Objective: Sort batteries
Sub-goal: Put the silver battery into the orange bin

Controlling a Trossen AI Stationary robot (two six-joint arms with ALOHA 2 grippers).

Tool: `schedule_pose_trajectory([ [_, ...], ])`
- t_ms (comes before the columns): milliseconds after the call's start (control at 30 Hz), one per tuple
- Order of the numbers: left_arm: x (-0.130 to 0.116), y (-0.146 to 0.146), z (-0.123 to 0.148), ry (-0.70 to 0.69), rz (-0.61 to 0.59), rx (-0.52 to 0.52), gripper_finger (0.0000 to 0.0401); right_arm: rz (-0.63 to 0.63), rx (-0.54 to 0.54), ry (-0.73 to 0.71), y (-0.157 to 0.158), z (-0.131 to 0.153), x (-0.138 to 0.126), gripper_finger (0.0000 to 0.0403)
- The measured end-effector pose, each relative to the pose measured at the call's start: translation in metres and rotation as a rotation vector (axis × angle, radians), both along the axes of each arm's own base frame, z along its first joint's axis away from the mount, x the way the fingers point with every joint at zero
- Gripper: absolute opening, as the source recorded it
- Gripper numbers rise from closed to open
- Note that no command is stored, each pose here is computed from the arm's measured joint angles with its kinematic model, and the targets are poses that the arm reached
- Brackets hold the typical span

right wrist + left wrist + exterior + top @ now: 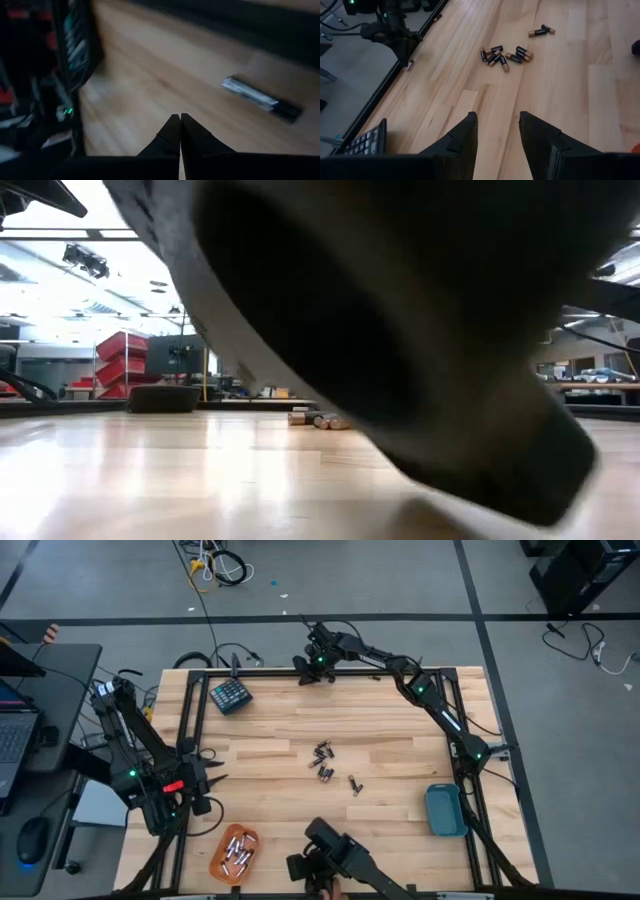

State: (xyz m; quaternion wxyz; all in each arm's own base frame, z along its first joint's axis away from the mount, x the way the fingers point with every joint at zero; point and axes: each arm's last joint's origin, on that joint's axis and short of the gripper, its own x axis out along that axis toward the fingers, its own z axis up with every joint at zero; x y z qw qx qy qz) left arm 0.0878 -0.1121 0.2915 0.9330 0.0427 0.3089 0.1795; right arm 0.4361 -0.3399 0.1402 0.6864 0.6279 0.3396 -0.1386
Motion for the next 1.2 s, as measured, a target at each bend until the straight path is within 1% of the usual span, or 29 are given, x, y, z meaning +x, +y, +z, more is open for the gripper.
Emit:
schedule_pose_trajectory([
  [100, 0.000, -0.001, 0.000, -0.004, 0.000, -0.010, 0.0142, -0.050, -0.016, 0.008, -0.004, -0.001, 0.001, 0.0001],
  [233, 0.001, -0.001, 0.000, -0.004, 0.000, -0.014, 0.0142, -0.167, 0.001, 0.074, -0.011, -0.002, -0.005, 0.0001],
  [367, 0.000, -0.001, 0.000, -0.002, 0.000, -0.015, 0.0142, -0.211, 0.035, 0.085, -0.016, -0.004, -0.009, 0.0001],
  [500, 0.000, -0.001, 0.000, 0.001, 0.000, -0.010, 0.0142, -0.255, 0.092, 0.073, -0.019, -0.003, -0.010, 0.0001],
  [633, 0.000, -0.001, 0.000, 0.003, -0.001, -0.009, 0.0142, -0.256, 0.097, 0.080, -0.020, -0.003, -0.011, 0.0001],
  [767, 0.000, -0.001, 0.000, 0.013, -0.002, -0.014, 0.0142, -0.225, 0.162, 0.100, -0.016, -0.005, -0.014, 0.0001],
  [833, 0.000, -0.001, -0.001, 0.021, -0.002, -0.018, 0.0142, -0.221, 0.177, 0.114, -0.014, -0.007, -0.015, 0.0001],
  [1200, 0.000, -0.001, -0.001, 0.030, -0.003, -0.019, 0.0142, -0.205, 0.188, 0.161, -0.008, -0.009, -0.015, 0.0001],
])
